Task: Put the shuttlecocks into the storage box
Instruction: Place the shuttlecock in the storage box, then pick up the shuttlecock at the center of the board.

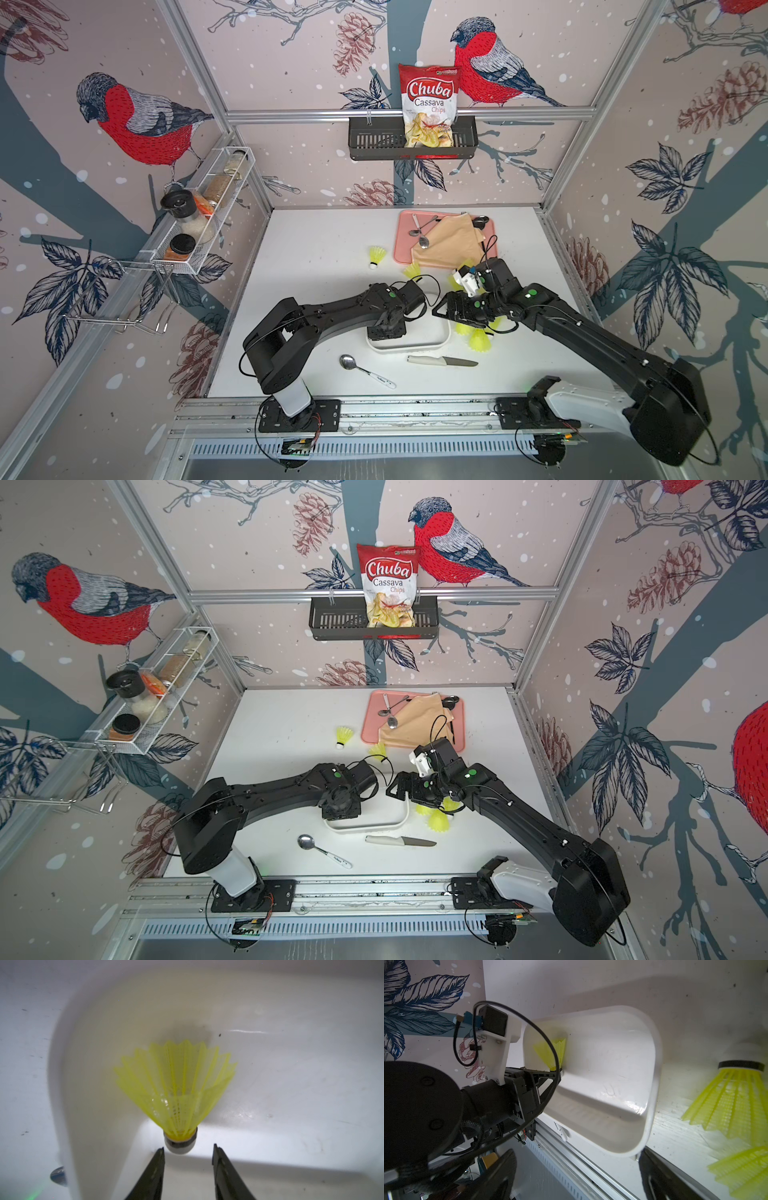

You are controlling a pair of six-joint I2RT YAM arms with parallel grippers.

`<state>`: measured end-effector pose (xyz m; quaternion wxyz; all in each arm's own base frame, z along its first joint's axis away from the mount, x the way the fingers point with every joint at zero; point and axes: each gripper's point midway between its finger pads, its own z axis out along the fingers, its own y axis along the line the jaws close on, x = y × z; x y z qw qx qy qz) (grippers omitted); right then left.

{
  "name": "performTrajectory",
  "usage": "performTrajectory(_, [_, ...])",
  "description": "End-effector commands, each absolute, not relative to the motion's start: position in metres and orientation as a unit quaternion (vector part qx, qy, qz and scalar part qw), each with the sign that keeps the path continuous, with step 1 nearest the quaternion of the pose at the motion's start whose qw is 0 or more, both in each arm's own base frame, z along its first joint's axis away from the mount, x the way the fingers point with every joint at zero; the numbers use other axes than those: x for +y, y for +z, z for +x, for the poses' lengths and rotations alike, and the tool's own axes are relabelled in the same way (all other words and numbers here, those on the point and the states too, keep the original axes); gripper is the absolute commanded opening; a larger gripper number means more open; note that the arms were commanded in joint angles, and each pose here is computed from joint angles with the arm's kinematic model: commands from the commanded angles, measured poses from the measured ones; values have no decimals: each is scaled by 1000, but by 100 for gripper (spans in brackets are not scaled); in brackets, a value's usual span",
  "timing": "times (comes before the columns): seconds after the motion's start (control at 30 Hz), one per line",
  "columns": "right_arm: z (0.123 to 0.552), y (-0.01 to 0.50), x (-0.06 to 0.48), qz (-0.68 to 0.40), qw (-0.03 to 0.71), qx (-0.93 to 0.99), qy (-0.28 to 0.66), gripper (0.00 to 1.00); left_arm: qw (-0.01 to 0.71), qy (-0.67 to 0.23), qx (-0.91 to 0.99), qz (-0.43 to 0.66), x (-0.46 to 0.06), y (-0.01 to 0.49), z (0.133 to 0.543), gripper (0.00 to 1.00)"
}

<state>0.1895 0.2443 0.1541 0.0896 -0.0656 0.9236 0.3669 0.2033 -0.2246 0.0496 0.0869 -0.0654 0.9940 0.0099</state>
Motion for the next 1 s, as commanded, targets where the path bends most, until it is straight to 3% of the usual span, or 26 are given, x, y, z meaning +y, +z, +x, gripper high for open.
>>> performTrajectory(0.0, [193, 156, 244, -60, 97, 925, 362, 93, 92, 22, 993, -67, -217, 59, 202, 42])
performTrajectory(0.3, [204, 161, 233, -43, 118, 938, 324, 92, 119, -3, 989, -90, -213, 91, 203, 50])
performTrajectory(0.53, [217, 158, 195, 24, 150, 962, 227, 86, 199, -62, 973, -96, -225, 152, 227, 58])
performTrajectory(0.77, [207, 135, 141, 106, 144, 975, 132, 79, 286, -233, 929, -25, -281, 218, 251, 66])
performTrajectory(0.97, [188, 103, 105, 162, 124, 977, 65, 73, 265, -388, 879, 85, -350, 232, 238, 69])
